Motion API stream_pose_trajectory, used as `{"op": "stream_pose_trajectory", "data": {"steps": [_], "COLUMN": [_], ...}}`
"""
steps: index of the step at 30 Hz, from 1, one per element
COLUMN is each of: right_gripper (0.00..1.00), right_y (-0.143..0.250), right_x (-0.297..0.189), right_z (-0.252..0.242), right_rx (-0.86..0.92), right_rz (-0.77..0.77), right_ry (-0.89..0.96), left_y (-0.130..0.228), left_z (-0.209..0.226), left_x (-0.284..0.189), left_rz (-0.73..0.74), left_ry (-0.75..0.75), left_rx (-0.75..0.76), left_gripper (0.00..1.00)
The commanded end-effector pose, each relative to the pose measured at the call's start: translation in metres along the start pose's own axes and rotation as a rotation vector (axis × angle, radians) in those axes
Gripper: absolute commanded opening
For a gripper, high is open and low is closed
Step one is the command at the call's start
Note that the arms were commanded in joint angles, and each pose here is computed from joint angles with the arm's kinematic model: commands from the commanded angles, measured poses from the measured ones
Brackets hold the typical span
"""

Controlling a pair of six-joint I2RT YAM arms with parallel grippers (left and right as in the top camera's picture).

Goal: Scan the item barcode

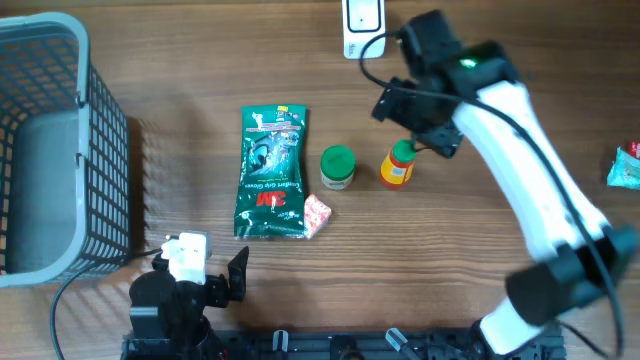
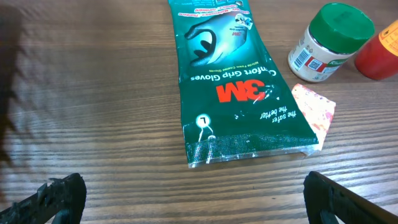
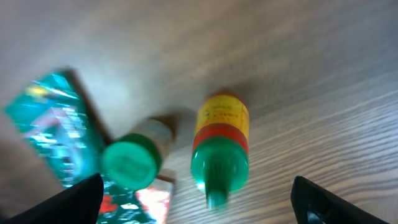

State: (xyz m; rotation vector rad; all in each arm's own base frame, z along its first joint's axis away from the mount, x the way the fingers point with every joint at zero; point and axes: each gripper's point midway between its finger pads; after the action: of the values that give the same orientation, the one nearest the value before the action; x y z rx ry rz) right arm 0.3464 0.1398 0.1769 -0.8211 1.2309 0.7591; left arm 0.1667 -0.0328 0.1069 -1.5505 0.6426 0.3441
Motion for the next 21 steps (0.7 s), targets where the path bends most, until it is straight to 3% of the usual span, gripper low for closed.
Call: {"op": "stream_pose_trajectory", "data": {"steps": [1, 12, 21], "right_gripper": [0.94, 0.91, 0.81], "right_y": [0.015, 0.012, 0.025], "right_x": [0.028, 0.051, 0.080], "right_z": [-0.003, -0.019, -0.025], "right_rx": [-0.011, -0.057, -0.088], "right_rz": [0.127, 0.126, 0.182], "right_ry": [0.053, 0.167, 0.161], "left_y": [0.000, 0.000, 0.000], "left_z": [-0.001, -0.001, -0.001], "left_x": [0.000, 0.000, 0.000], "left_rz": [-0.006, -0.006, -0.006], "left_ry": [0.007, 0.007, 0.007], "left_rx": [-0.008, -0.008, -0.008], "left_gripper": [1.00, 1.00, 1.00]}}
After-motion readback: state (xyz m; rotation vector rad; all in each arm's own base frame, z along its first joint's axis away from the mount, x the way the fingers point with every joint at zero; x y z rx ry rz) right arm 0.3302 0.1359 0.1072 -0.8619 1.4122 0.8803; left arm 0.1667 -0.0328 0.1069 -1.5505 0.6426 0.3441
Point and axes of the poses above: each gripper's point midway between its finger pads, its own x axis out along the fingers, its own z axis along the line the jaws close on, y = z × x, and after that the axes turned 2 degrees about x, right-handed
